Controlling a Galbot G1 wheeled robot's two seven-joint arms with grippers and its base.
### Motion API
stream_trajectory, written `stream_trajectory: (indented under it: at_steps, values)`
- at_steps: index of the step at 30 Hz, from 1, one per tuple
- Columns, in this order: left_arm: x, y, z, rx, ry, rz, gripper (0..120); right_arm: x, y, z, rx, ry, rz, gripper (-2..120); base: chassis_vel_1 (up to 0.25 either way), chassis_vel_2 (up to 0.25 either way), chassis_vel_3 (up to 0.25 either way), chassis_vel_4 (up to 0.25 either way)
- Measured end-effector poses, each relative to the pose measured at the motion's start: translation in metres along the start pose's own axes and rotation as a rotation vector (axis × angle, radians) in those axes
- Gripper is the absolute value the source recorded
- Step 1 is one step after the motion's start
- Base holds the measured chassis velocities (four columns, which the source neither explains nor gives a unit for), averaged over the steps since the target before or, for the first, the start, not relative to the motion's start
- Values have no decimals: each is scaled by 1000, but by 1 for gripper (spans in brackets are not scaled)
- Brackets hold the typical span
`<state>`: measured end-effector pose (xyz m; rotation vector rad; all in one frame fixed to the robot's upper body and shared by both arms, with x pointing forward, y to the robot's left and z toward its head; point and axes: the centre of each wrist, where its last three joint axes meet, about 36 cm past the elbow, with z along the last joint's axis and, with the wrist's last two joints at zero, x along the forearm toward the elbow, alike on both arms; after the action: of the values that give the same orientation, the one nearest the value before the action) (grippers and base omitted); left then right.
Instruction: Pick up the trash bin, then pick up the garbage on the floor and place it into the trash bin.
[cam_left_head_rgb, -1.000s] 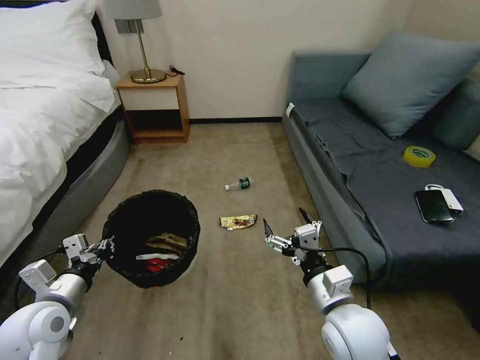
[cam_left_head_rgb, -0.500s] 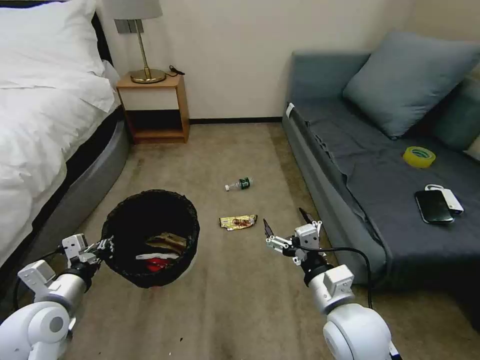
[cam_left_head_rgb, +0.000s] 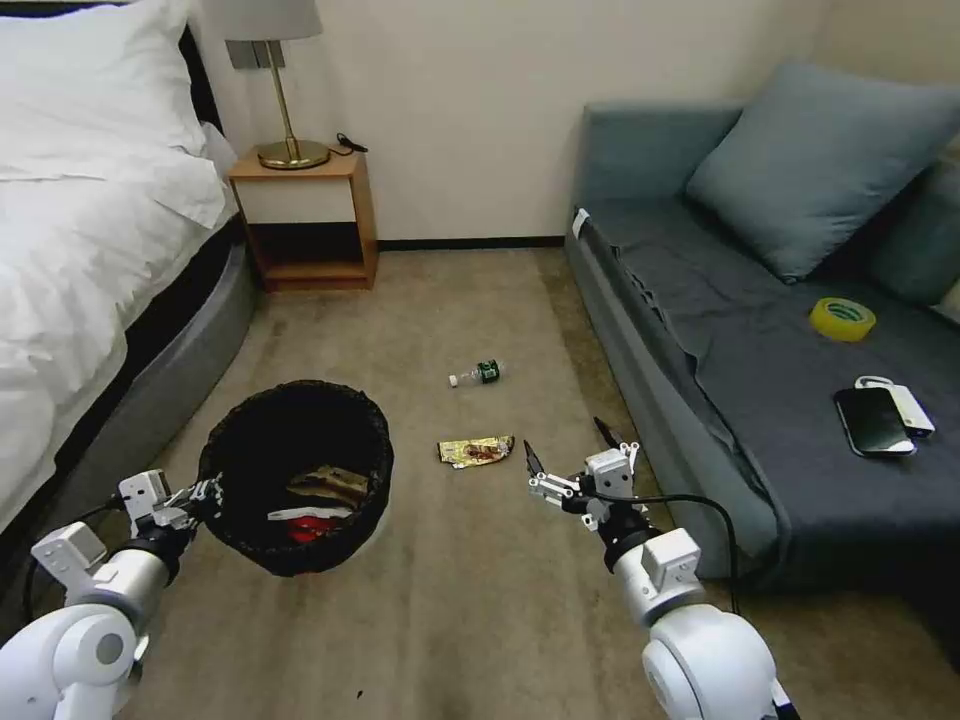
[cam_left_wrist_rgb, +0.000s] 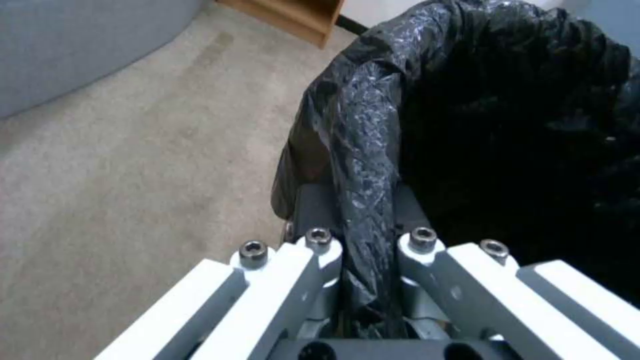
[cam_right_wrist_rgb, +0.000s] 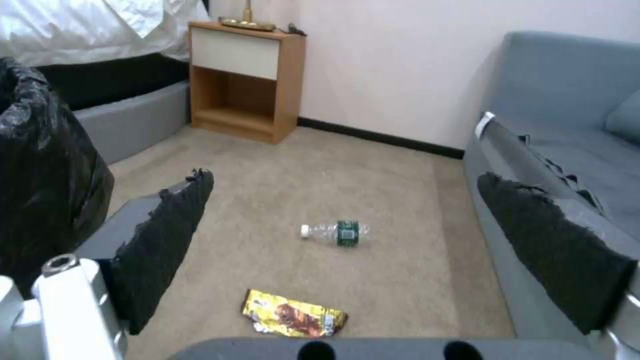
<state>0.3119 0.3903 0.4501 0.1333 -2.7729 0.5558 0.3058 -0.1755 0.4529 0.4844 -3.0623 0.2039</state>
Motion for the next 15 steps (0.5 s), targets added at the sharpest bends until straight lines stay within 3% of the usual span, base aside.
stream_trajectory:
  at_steps: [15]
  values:
    - [-2, 2, -1, 1, -3, -2, 4, -2, 1, 1, -2, 5, -6, 100, -54, 58, 57, -55]
